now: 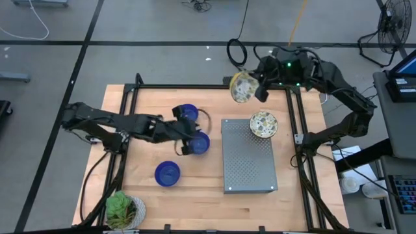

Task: Pick & Place Mini bowls
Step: Stack the yellow bowl on the yellow bowl on the shelf

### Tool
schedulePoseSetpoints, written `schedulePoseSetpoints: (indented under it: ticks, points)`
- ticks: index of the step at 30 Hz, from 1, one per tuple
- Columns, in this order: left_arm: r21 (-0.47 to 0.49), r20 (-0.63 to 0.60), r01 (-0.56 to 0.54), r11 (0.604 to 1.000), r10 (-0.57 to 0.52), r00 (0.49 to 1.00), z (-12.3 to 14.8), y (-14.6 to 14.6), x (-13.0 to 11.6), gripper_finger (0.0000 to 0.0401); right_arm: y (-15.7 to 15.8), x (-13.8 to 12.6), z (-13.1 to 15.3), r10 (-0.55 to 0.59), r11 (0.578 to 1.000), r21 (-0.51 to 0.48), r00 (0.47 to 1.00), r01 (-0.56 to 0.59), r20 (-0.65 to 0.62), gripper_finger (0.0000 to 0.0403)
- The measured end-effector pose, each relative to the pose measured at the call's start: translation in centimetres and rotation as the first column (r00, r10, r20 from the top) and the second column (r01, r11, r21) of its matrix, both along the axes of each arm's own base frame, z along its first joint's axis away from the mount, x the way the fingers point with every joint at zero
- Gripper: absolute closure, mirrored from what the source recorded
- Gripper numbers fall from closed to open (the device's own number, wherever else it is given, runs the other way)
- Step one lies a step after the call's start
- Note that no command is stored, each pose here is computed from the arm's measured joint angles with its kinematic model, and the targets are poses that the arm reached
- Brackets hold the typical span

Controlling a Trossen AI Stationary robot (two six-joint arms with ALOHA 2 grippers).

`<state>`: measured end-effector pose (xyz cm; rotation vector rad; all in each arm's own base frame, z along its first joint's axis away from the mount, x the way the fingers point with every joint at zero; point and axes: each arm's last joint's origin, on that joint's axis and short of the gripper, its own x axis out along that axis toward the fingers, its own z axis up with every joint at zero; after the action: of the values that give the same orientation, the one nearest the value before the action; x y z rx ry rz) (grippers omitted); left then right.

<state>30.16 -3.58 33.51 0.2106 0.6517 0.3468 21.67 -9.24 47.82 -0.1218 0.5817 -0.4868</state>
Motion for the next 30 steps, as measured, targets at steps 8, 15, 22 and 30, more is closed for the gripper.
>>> schedulePoseSetpoints:
  ticks: [8,15,22,30]
  points:
    - [-0.127,0.185,0.133,0.983,-0.108,0.977,-1.1,0.8,-3.1,0.0325,-0.8,-2.3,-1.0,0.016,0.965,0.26,0.983,0.032,-0.181,0.0403]
    - [-0.094,0.223,0.128,0.987,-0.104,0.969,-1.8,0.9,-3.4,0.0325,-2.3,-3.4,-2.6,-0.005,0.901,0.411,0.952,0.137,-0.307,0.0403]
    - [-0.115,0.229,0.112,0.987,-0.083,0.97,-1.9,0.9,-3.2,0.0325,-2.6,-3.2,-3.5,0.001,0.856,0.48,0.928,0.192,-0.373,0.0403]
    - [-0.164,0.245,0.092,0.982,-0.05,0.968,-1.9,0.8,-3.2,0.0325,-2.5,-2.5,-3.8,0.026,0.758,0.626,0.95,0.185,-0.312,0.0403]
